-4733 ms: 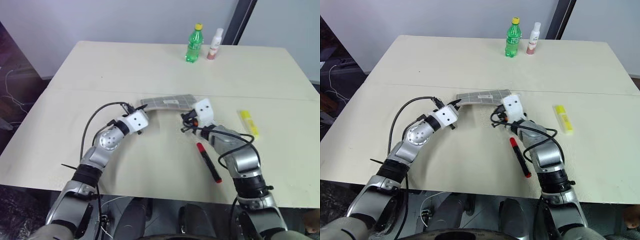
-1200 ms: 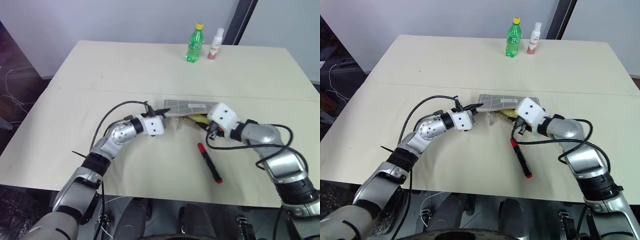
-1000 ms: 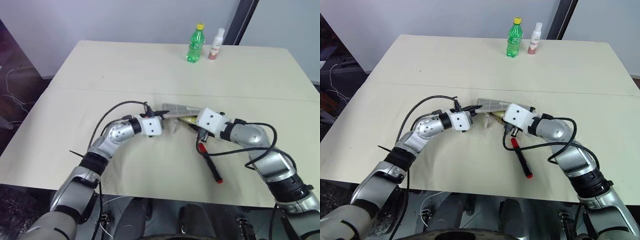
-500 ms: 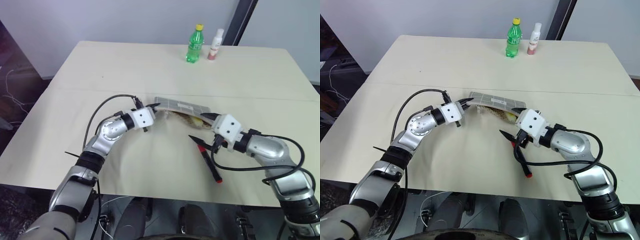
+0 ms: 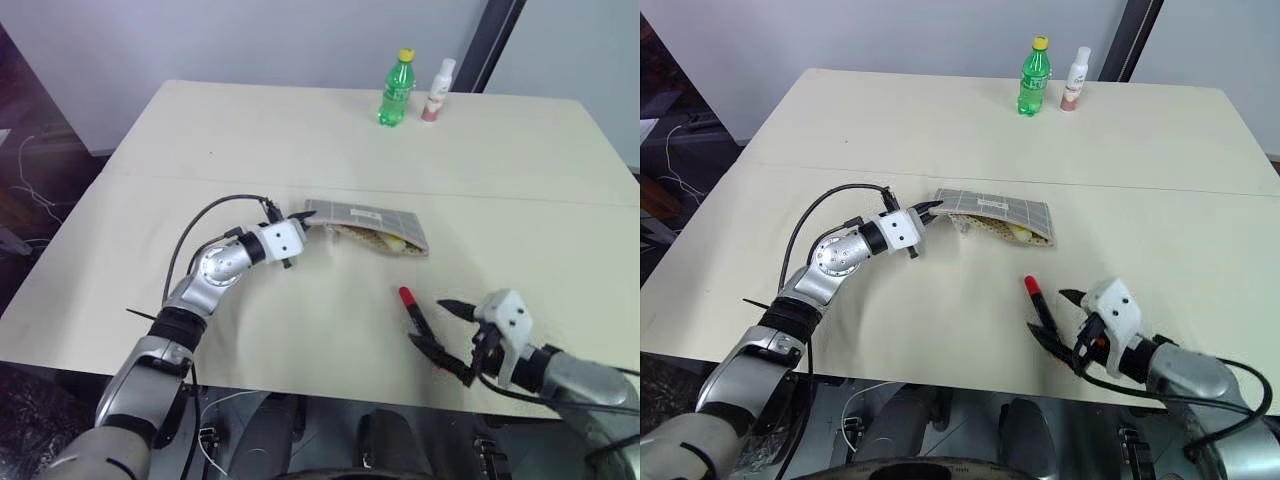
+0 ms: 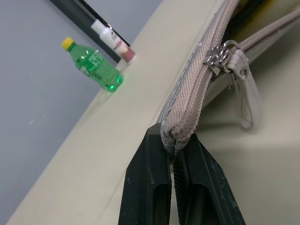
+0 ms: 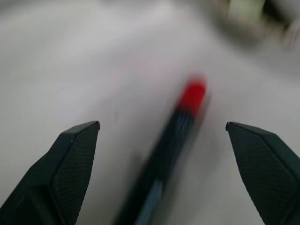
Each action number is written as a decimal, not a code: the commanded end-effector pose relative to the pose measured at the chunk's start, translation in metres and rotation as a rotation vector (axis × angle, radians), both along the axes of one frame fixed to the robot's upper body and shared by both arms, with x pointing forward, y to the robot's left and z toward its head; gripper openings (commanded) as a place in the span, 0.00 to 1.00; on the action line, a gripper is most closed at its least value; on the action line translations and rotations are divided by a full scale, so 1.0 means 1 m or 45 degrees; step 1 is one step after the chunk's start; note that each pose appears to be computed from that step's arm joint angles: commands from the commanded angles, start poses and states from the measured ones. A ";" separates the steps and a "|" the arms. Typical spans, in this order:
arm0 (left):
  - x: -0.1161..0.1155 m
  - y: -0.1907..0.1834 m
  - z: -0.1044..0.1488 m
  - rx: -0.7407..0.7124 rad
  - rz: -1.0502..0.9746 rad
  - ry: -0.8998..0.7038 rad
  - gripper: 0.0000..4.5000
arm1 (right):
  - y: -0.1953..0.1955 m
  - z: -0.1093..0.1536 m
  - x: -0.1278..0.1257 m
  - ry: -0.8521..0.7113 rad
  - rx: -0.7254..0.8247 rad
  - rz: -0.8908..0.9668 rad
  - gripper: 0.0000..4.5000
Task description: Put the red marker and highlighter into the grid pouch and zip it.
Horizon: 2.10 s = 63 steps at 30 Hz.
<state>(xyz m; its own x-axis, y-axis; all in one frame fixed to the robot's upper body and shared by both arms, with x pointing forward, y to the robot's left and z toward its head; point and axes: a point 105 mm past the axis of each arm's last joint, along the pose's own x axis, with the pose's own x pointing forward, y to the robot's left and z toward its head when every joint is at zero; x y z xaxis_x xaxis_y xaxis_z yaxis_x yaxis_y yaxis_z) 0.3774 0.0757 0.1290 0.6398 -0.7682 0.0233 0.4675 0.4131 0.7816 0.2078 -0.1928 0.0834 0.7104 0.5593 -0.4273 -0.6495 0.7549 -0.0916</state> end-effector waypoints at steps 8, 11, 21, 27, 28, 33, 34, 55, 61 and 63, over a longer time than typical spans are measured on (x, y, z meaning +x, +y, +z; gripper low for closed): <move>-0.001 -0.008 0.012 -0.010 -0.035 -0.071 0.00 | -0.013 -0.027 -0.003 0.066 -0.153 -0.078 0.58; -0.002 -0.009 0.012 -0.014 -0.042 -0.071 0.00 | -0.007 -0.020 0.001 0.027 -0.143 -0.036 0.22; -0.007 -0.019 0.011 -0.022 -0.085 -0.069 0.00 | 0.014 0.043 0.047 -0.291 -0.130 0.071 0.08; -0.016 -0.033 0.013 -0.062 -0.146 -0.062 0.00 | 0.018 0.047 0.065 -0.322 -0.152 0.063 0.08; -0.019 -0.036 0.013 -0.063 -0.166 -0.060 0.00 | 0.020 0.046 0.069 -0.327 -0.162 0.069 0.08; -0.031 -0.050 0.016 -0.067 -0.257 -0.055 0.00 | 0.032 0.047 0.089 -0.407 -0.318 0.112 0.08; -0.033 -0.053 0.016 -0.067 -0.281 -0.048 0.00 | 0.036 0.049 0.094 -0.437 -0.353 0.128 0.08; -0.036 -0.048 0.008 -0.102 -0.286 0.081 0.00 | 0.034 0.077 0.074 -0.818 -0.479 0.412 0.97; -0.034 -0.053 0.006 -0.124 -0.286 0.111 0.00 | 0.044 0.094 0.045 -0.597 0.062 0.370 0.97; -0.034 -0.055 0.004 -0.119 -0.286 0.125 0.00 | 0.048 0.095 0.036 -0.468 0.243 0.369 0.97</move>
